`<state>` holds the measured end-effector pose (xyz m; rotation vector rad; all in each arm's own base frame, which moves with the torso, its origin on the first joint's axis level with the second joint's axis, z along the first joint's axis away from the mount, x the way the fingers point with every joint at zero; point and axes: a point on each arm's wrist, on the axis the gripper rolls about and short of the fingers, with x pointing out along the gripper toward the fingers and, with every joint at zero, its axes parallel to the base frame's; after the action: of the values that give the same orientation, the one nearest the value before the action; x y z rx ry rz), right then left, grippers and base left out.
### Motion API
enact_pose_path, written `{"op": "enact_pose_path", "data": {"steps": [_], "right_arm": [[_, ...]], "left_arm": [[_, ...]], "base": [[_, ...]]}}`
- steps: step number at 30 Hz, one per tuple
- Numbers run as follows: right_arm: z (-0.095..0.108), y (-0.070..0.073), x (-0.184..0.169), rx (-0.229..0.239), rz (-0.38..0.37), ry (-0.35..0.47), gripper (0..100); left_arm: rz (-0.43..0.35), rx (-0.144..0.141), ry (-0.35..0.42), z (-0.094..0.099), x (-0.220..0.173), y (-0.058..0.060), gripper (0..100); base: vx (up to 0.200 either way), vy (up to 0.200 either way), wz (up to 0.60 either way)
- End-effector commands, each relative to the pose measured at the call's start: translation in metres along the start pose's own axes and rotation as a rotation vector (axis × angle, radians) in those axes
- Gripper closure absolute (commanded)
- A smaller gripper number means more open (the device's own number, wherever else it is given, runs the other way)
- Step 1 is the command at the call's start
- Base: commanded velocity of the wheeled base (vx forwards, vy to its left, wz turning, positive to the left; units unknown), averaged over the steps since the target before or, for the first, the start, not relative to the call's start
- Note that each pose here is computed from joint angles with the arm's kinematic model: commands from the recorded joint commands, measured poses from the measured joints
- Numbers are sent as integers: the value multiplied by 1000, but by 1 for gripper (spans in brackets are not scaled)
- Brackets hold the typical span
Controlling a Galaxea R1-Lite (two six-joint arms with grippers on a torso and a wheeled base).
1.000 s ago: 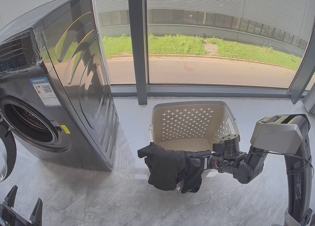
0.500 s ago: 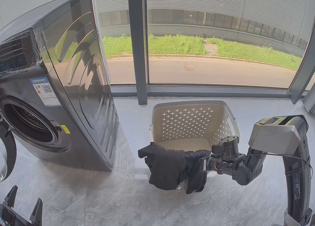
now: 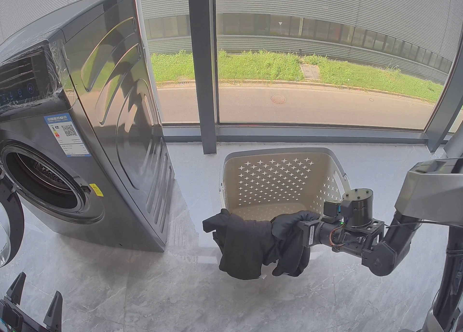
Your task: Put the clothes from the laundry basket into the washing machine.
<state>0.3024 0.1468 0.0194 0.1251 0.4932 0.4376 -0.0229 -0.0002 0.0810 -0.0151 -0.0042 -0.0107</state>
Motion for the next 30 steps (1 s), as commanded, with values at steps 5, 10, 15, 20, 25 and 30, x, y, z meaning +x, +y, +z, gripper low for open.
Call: {"op": "enact_pose_path", "data": {"steps": [5,10,15,20,25,30], "right_arm": [[37,35,-87,-53,78,-223,100],[61,48,-124,-65,138,-364,100],[75,51,-144,-104,152,-444,100],[81,51,-155,-159,138,-497,100],[84,43,-156,-134,-29,-519,100],[86,43,-154,-106,-132,-534,100]], "left_arm": [[4,-2,-2,-4,0,0,0],[4,1,-2,-4,0,0,0],[6,4,-2,-4,0,0,0],[3,12,-2,-4,0,0,0],[3,14,-2,-4,0,0,0],[3,14,-2,-4,0,0,0]], "base": [[0,0,0],[0,0,0],[0,0,0],[0,0,0],[0,0,0],[0,0,0]]}}
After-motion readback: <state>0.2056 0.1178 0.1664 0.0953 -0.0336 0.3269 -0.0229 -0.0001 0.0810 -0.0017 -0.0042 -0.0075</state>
